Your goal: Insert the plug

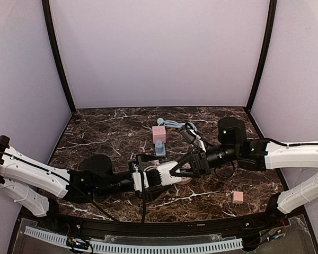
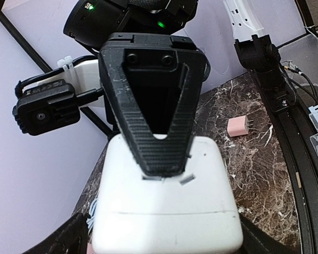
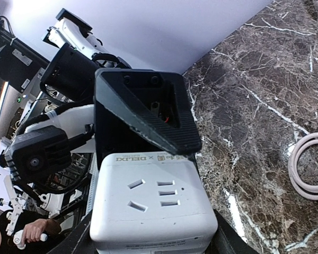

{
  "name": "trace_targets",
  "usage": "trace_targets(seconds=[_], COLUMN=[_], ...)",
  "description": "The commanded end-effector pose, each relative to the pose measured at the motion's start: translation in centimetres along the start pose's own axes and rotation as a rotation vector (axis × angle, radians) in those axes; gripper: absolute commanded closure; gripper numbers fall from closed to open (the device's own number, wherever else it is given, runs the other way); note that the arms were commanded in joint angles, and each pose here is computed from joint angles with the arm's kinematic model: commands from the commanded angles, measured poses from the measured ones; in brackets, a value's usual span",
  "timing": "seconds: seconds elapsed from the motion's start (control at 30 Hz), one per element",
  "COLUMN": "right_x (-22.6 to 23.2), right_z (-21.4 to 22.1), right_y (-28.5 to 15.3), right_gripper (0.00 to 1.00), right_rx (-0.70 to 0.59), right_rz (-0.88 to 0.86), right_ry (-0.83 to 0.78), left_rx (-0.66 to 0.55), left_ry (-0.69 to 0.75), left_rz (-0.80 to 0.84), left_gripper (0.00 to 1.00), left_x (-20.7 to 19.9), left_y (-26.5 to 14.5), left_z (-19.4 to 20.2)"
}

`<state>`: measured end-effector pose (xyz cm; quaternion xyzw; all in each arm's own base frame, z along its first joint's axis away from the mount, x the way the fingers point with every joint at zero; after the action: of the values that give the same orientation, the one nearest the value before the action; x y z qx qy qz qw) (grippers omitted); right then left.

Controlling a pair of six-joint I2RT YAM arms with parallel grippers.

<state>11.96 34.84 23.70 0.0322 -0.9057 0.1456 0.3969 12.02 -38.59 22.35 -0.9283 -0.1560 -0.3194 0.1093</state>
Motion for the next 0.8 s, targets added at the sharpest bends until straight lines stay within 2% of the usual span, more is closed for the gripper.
trace_targets(seconds=[0.0, 0.2, 0.77], right_x=[2.1, 1.7, 0.9], right_z=[-0.6, -0.3, 0.3], right_y=[-0.3, -0.1, 0.1], right_gripper=[1.0, 1.0, 1.0], right_rx=[-0.007, 0.003, 0.021], right_rz=[-0.108, -0.1, -0.089], right_ry=[-0.033, -0.014, 0.01], left_rx=[-0.013, -0.04, -0.07], left_ry=[0.023, 0.015, 0.027], left_rz=[0.04, 0.055, 0.045], left_gripper=[0.12, 0.16, 0.16], left_x=[-0.5, -0.6, -0.1], left_y=[-0.2, 0.3, 0.5], left_z=[-0.1, -0.8, -1.8])
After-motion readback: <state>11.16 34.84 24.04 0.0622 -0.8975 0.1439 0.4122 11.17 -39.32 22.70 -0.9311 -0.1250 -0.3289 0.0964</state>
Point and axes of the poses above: each gripper's point midway between its finger pads, its own y axis out along the fingers, its own x axis along the line the jaws close on, z = x × y, the point moved 2 cm from there along -y, back along the fingers, and after that the axes turned 3 degrees about y, right-handed, at the moved point
